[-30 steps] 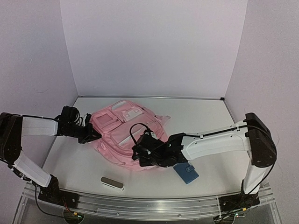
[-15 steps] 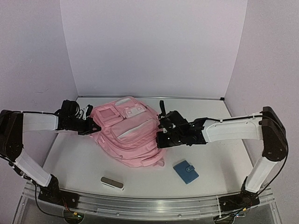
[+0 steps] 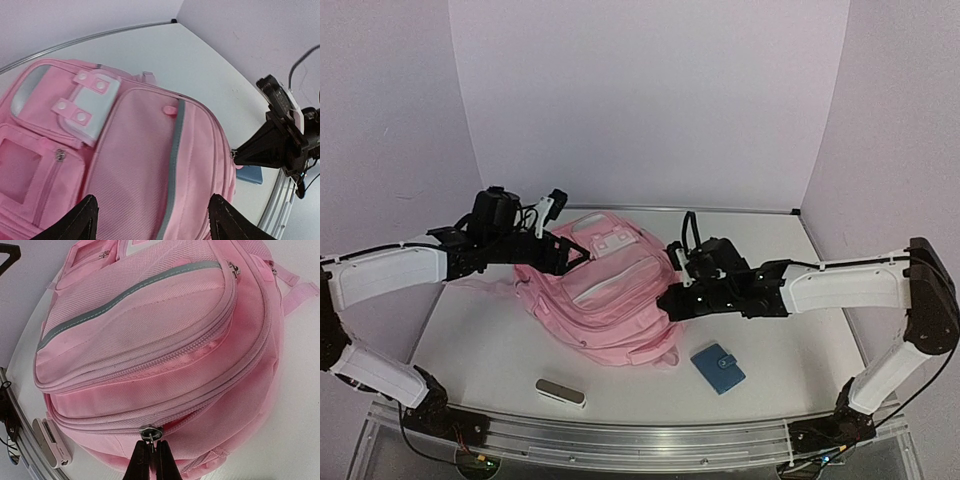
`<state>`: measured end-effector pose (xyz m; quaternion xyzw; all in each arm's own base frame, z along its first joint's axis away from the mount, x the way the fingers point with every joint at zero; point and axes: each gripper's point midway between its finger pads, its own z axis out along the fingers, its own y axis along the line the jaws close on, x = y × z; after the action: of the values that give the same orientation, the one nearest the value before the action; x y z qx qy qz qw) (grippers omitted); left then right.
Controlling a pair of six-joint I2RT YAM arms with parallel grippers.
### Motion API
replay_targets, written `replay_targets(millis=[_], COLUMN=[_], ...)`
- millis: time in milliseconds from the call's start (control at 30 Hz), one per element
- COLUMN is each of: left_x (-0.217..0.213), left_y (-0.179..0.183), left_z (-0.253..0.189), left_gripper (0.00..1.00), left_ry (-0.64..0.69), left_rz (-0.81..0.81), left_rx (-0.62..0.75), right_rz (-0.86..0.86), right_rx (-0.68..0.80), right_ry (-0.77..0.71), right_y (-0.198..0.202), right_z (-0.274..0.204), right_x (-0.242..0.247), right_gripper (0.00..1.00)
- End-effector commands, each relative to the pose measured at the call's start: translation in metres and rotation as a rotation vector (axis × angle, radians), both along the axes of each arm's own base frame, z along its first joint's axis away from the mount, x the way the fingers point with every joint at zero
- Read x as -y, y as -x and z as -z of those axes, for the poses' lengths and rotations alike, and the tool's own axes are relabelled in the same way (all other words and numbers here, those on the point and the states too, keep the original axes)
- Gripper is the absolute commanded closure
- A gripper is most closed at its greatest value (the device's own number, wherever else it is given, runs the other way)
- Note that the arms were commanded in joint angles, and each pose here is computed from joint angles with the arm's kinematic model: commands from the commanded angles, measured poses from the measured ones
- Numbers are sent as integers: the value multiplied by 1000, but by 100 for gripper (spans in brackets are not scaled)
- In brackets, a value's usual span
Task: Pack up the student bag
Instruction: Zip the student bag at the center of the board.
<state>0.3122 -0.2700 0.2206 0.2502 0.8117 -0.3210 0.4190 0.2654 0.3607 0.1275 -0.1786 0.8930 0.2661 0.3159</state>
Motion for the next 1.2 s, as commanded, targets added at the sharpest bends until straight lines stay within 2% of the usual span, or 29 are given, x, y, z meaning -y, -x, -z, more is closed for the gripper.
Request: replay_targets(millis=[0,200,333,467,567,733,800,933,1167], left_x=[54,115,126,136,139,146,148,141,123], left_y=[13,35,25,20,13,14,20,28,58], left_z=[1,22,40,48,55,56,54,55,53], left_gripper=[24,18,16,18,28,62,77,99,100], left_ry=[-66,-197,-312,-390,-447,-478,-466,-465,-438], left_rz=[109,236,209,195,160,157,183,198,269], left_rx=[50,109,143,196,230,277,290,293,279], right_rz=[-17,3,16,27,40,53,89,237,325], right_rx=[66,69,63,64,67,58,56,59,76], right_ry=[-130,-144,-154,-161,-165,-180,-145,-2,81], right_y=[-1,0,2,4,4,5,3,-8,-21], right_z=[-40,-44,-46,-48,-50,-55,-50,-35,-33], right_x=[-9,-5,0,5,8,10,17,50,87], right_gripper=[100,100,100,100,100,100,100,100,100])
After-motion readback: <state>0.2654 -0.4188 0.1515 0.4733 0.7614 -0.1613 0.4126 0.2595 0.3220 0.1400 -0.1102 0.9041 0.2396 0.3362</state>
